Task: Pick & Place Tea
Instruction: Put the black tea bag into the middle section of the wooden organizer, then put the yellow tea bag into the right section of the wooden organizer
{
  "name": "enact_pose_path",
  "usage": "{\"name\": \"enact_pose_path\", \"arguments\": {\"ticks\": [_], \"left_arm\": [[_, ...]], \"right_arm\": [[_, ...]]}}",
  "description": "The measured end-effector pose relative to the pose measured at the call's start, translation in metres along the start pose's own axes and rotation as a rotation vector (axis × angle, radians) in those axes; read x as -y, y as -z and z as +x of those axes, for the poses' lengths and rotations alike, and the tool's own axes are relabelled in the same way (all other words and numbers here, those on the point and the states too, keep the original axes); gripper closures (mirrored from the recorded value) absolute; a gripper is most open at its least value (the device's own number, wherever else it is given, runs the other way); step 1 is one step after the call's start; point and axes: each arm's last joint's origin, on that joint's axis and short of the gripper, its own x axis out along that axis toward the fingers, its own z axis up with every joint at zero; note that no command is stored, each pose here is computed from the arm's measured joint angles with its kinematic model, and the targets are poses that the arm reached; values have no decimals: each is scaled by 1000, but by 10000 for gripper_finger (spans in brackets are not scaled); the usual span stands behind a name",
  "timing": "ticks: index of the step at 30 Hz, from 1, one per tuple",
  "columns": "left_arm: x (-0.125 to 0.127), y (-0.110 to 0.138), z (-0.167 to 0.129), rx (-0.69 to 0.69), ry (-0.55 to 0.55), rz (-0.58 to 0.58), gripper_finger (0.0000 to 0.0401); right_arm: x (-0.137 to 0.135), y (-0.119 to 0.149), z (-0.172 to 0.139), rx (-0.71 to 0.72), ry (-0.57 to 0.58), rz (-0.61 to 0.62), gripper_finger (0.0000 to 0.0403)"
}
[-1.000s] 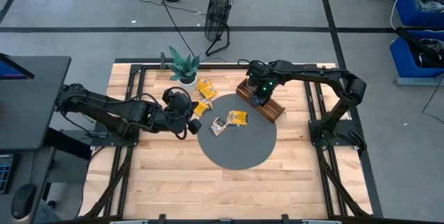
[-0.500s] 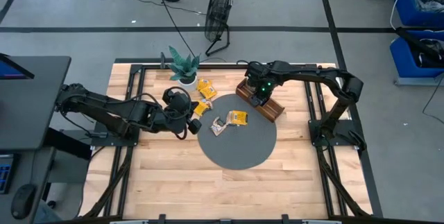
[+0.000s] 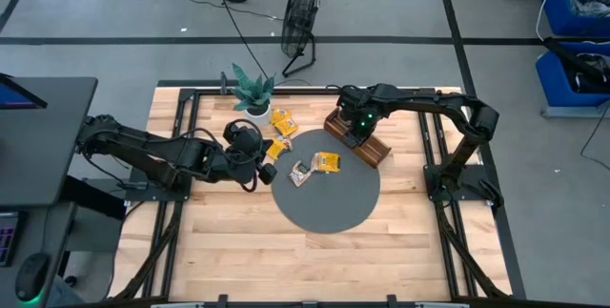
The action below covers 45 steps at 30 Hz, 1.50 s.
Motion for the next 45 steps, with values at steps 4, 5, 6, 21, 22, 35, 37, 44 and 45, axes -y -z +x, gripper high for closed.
{"name": "enact_pose_path", "arguments": {"ticks": [4,5,6,21,22,35,37,44,45], "left_arm": [[0,0,0,0,0,0,389],[0,0,0,0,0,0,389],[0,0,0,0,0,0,389],[0,0,0,0,0,0,389],[0,0,0,-1,0,1,389],[-1,-1,1,0,-6,-2,389],[-1,-1,1,0,-6,-3,389],[-1,-1,1,0,-6,-3,389],[-1,0,1,-1,-6,-2,389]], "right_arm": [[0,2,-5,3,-2,-1,274],[0,3,-8,11,-4,-4,261],[0,4,-12,24,-7,-9,248],[-16,20,-68,245,-71,-154,203],[-22,22,-73,269,-79,-186,205],[-82,28,-46,309,-134,-458,193],[-87,24,-32,271,-142,-453,185],[-102,18,13,170,-88,-638,149],[-103,18,18,154,-73,-668,146]]}}
